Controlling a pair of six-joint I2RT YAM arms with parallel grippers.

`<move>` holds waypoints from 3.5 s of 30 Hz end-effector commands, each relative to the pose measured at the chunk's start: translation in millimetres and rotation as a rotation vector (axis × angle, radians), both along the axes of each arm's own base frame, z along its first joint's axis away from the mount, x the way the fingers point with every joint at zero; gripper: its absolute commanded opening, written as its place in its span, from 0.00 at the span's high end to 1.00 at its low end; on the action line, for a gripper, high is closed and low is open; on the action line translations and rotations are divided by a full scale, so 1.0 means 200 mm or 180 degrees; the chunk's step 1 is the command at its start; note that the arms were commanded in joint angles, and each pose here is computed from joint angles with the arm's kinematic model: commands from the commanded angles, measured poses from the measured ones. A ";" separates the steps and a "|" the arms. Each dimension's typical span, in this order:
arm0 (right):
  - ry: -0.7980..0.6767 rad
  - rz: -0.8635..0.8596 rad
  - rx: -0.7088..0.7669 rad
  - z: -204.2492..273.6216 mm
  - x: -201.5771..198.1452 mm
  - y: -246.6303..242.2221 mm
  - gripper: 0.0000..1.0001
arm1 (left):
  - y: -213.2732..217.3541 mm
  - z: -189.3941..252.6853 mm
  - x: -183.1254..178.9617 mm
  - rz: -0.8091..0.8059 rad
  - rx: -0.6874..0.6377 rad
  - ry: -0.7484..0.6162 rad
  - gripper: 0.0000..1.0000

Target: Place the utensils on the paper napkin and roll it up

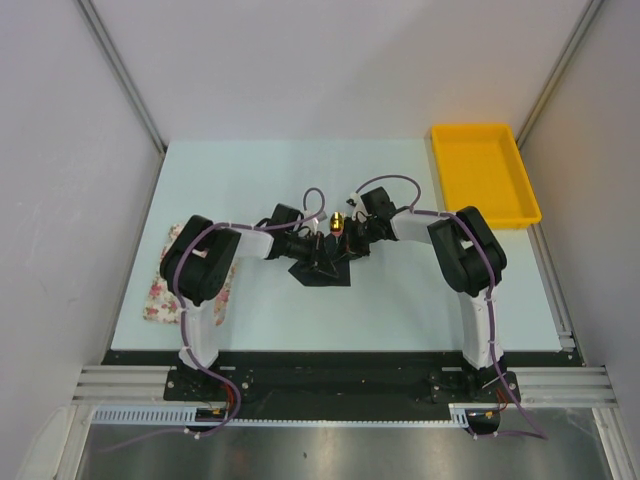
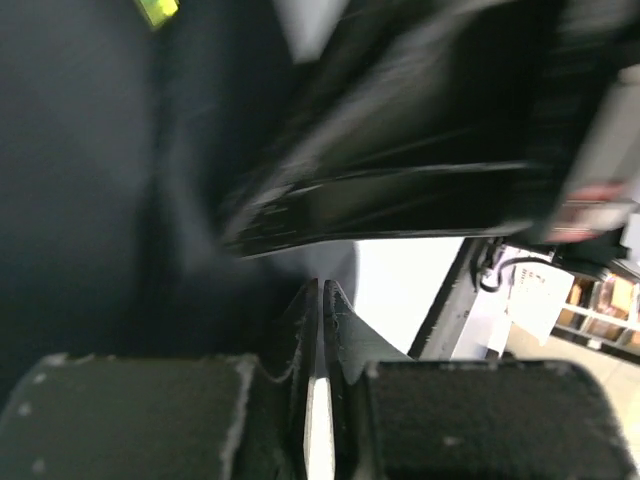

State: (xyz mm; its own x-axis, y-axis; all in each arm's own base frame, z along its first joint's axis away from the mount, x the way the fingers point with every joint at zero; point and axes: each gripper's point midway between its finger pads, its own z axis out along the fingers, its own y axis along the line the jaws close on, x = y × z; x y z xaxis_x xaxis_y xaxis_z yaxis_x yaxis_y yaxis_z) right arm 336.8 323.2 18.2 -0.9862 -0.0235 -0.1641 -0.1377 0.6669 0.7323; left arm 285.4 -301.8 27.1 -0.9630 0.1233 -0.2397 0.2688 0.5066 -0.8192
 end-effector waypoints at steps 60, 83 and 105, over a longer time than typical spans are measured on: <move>0.0037 0.0050 -0.0591 -0.23 -0.02 -0.15 0.91 | 0.17 0.12 0.00 0.0010 0.0311 -0.0435 0.69; 0.0042 0.0031 -0.0669 -0.28 -0.03 -0.16 0.93 | 0.41 -0.11 -0.04 0.0141 0.0412 0.0088 0.34; 0.0062 0.0038 -0.0704 -0.31 -0.03 -0.17 0.93 | 0.23 -0.01 0.20 -0.0118 0.0054 -0.0289 0.32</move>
State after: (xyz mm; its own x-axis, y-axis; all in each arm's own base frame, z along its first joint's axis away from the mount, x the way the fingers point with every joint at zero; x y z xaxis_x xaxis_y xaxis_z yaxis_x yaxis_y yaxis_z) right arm 341.1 319.3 16.3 -0.9823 -0.0561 -0.1790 -0.1692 0.6767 0.7165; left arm 328.5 -257.0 38.2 -0.9388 0.1149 -0.3248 0.3372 0.4997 -0.7979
